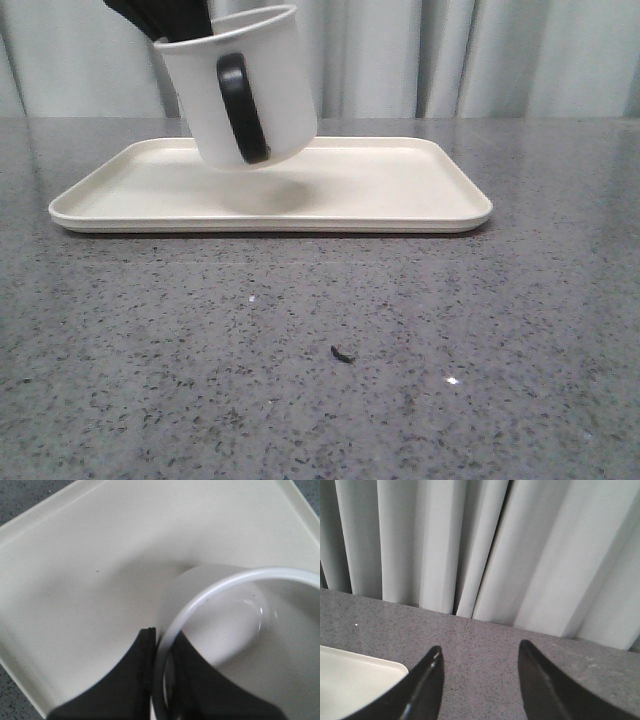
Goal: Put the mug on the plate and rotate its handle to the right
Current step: 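Lift the white mug with the left gripper and carry it over the tray, then lower the mug onto the tray and open the left gripper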
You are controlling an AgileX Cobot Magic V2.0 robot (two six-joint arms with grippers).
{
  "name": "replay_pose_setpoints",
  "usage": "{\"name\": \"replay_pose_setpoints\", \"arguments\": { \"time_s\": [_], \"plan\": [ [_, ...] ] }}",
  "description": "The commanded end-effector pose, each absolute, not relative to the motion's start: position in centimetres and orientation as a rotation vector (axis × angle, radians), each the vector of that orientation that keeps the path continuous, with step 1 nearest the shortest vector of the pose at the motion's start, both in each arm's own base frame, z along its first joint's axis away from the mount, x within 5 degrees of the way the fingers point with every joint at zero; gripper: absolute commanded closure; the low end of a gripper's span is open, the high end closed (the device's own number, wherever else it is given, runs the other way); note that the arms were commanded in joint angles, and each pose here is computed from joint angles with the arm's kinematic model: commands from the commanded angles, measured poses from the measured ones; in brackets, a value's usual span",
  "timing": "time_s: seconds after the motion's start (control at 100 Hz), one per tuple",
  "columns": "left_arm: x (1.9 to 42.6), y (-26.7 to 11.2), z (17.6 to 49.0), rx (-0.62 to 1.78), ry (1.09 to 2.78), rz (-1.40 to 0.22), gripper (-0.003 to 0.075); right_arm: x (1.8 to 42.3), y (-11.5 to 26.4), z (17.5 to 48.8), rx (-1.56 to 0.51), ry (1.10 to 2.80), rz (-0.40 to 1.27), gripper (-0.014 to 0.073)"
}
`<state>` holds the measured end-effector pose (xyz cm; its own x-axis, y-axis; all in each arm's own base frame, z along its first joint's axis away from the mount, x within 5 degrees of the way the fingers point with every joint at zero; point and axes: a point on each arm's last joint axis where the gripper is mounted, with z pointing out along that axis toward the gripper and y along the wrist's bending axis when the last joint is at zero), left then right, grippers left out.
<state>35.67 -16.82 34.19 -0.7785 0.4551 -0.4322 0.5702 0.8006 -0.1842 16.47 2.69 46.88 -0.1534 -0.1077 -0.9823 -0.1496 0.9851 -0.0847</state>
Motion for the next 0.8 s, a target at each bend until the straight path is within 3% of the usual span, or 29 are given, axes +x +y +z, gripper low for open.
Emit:
{"name": "replay_pose_setpoints", "arguments": {
  "time_s": [0.0, 0.47, 0.79],
  "plan": [
    [35.2, -17.3, 36.6, 0.748, 2.517, -0.494, 0.0739, 16.1, 2.6, 48.6, -0.198, 1.620, 0.016, 0.0235],
    [36.3, -18.0, 33.6, 0.770, 2.629, -0.530, 0.0739, 16.1, 2.6, 48.6, -0.198, 1.620, 0.016, 0.0235],
    [36.5, -18.1, 33.1, 0.773, 2.643, -0.530, 0.0738, 16.1, 2.6, 48.6, -0.198, 1.620, 0.016, 0.0235]
  ]
}}
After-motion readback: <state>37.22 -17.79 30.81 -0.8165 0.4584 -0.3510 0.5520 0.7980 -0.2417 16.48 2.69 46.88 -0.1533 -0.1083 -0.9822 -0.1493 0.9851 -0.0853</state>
